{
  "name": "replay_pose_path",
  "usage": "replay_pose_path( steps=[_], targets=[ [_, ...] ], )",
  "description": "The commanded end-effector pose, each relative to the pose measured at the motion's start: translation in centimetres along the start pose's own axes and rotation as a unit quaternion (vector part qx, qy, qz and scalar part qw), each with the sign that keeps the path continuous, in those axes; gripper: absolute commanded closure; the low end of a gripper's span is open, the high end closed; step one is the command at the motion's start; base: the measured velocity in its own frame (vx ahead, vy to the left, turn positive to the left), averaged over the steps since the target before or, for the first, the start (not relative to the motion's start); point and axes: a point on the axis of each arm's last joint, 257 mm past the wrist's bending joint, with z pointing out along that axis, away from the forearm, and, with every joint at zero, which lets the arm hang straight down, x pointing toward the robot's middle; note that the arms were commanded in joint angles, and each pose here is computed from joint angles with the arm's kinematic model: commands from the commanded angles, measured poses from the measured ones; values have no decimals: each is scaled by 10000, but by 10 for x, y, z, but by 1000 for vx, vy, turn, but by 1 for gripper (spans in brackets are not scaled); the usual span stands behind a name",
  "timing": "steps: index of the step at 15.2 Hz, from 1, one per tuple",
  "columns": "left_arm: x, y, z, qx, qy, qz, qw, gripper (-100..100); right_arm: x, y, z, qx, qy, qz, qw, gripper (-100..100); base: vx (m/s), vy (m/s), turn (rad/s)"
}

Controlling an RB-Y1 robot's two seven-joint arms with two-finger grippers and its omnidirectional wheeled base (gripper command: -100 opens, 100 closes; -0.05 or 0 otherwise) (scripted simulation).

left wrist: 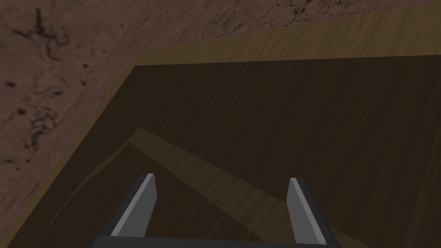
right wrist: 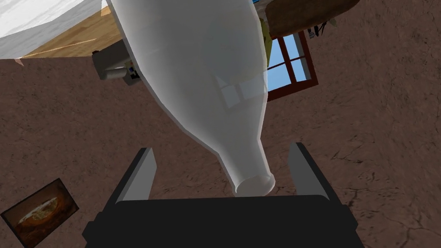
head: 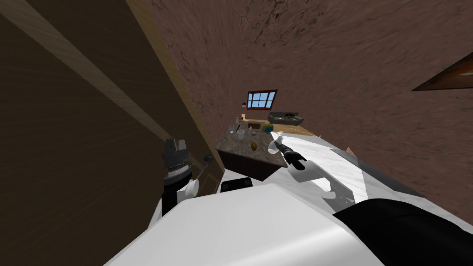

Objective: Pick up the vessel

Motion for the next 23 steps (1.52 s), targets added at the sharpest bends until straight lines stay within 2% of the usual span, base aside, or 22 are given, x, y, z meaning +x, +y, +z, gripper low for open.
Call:
replay_pose_path(
  steps=[1, 2, 5, 11, 12, 13, 18, 19, 23],
  targets=[
    [0, 0, 0, 0, 0, 0, 10000, 0, -3, -12, 0, 232, -4, -109, 9997, -100, 4, 26, 171],
    [0, 0, 0, 0, 0, 0, 10000, 0, -3, -13, 0, 251, -1, -109, 9996, -100, 4, 15, 53],
    [0, 0, 0, 0, 0, 0, 10000, 0, -14, -32, 0, 604, -65, -377, 9974, -100, 4, 24, 166],
    [0, 0, 0, 0, 0, 0, 10000, 0, -23, -62, -4, 1166, -88, -597, 9913, -100, 7, 20, 124],
    [0, 0, 0, 0, 0, 0, 10000, 0, -23, -62, -4, 1166, -88, -597, 9913, -100, 7, 14, 40],
    [0, 0, 0, 0, 0, 1, 10000, 0, -28, -71, -6, 1341, -115, -694, 9885, -100, 8, 15, 96],
    [3, 1, 0, -13, 25, -28, 10000, 0, -37, -90, -11, 1721, -151, -853, 9813, -100, 8, 10, 123],
    [3, 1, 0, -16, 28, -31, 10000, 0, -41, -98, -13, 1875, -169, -917, 9778, -100, 8, 13, 113],
    [5, 2, -1, -30, 49, -54, 10000, 0, -48, -111, -18, 2127, -194, -1018, 9716, -100, 9, 12, 103]
  ],
)
